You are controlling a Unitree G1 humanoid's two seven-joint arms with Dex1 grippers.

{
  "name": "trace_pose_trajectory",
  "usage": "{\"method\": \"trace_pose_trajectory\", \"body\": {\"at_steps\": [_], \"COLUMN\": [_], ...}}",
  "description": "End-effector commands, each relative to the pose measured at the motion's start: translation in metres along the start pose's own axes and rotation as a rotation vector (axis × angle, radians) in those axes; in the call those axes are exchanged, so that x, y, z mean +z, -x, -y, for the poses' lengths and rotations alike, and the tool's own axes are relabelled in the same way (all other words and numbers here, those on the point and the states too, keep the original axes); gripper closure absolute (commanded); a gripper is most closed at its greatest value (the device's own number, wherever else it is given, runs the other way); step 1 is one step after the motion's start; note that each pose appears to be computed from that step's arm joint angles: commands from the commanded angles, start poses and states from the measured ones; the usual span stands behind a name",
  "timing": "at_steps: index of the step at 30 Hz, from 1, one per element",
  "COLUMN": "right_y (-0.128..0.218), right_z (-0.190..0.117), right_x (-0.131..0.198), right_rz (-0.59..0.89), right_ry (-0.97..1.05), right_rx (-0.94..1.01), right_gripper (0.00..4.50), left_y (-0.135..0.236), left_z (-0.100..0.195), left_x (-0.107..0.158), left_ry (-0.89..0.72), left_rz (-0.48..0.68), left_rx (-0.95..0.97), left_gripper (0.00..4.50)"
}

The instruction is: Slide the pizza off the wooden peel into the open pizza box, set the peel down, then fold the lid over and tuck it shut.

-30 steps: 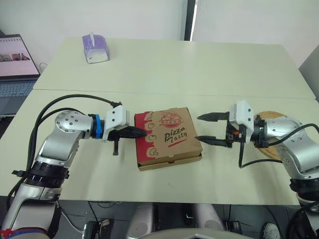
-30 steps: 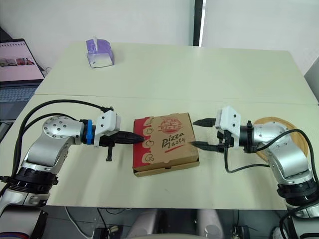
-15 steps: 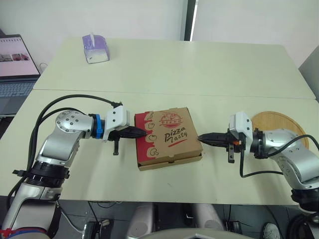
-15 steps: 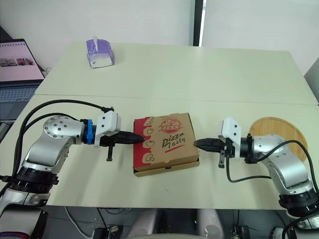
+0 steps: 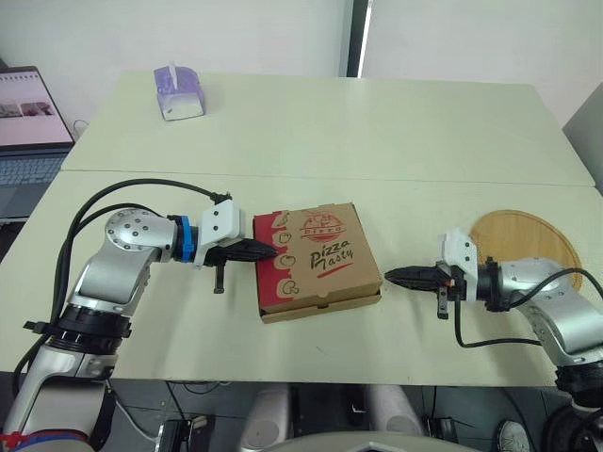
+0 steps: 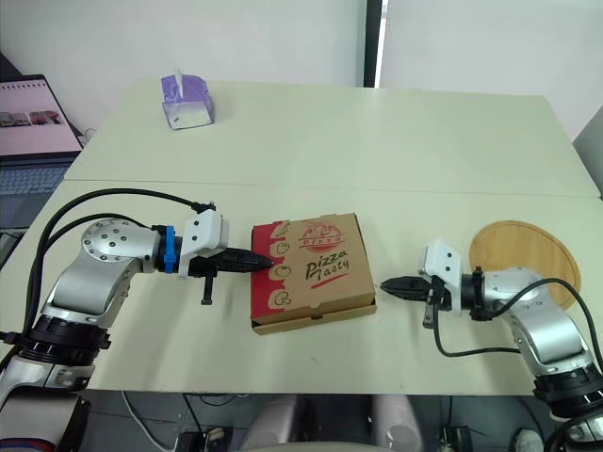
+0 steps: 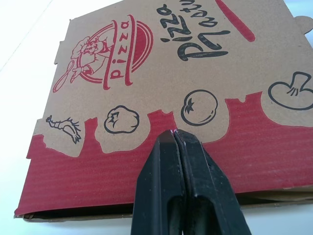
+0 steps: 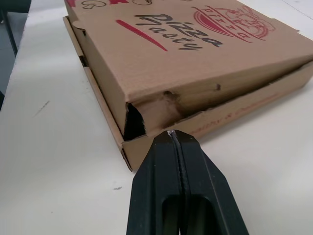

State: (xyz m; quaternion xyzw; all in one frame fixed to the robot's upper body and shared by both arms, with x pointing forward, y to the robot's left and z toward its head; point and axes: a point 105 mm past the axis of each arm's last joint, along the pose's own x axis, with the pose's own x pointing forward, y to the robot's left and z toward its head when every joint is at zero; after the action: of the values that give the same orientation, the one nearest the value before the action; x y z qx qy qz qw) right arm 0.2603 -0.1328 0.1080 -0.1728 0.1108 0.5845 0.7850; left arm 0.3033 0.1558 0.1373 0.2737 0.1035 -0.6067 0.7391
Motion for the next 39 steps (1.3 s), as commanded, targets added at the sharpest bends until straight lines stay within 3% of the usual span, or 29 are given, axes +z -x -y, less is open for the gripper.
{"method": "trace_pose_trajectory", "body": {"at_steps": [1, 9, 14, 18, 24, 31, 39], "right_y": [-0.01, -0.006, 0.011, 0.019, 0.003, -0.015, -0.022], "right_z": [-0.008, -0.005, 0.015, 0.028, 0.007, -0.009, -0.014], "right_x": [0.013, 0.011, 0.008, 0.025, 0.049, 0.042, 0.031], "right_rz": [0.04, 0.031, -0.018, 0.02, 0.108, 0.089, 0.049], "right_ry": [0.06, 0.055, 0.12, 0.149, 0.139, 0.149, 0.164], "right_rx": [0.024, 0.007, -0.051, -0.071, 0.027, 0.073, 0.1], "right_gripper": [4.48, 4.48, 4.48, 4.48, 4.48, 4.48, 4.48], "left_y": [0.001, 0.0, 0.0, 0.0, 0.001, 0.011, 0.009], "left_z": [0.0, 0.001, 0.001, 0.001, 0.001, 0.003, 0.043], "left_x": [0.002, 0.002, 0.002, 0.001, 0.003, 0.028, 0.015], "left_ry": [-0.014, -0.013, -0.013, -0.014, -0.012, 0.035, 0.036], "left_rz": [-0.01, -0.009, -0.009, -0.011, 0.001, 0.103, 0.004], "left_rx": [-0.008, -0.011, -0.012, -0.01, -0.006, -0.023, -0.145], "left_gripper": [4.5, 4.5, 4.5, 4.5, 4.5, 4.5, 4.5]}}
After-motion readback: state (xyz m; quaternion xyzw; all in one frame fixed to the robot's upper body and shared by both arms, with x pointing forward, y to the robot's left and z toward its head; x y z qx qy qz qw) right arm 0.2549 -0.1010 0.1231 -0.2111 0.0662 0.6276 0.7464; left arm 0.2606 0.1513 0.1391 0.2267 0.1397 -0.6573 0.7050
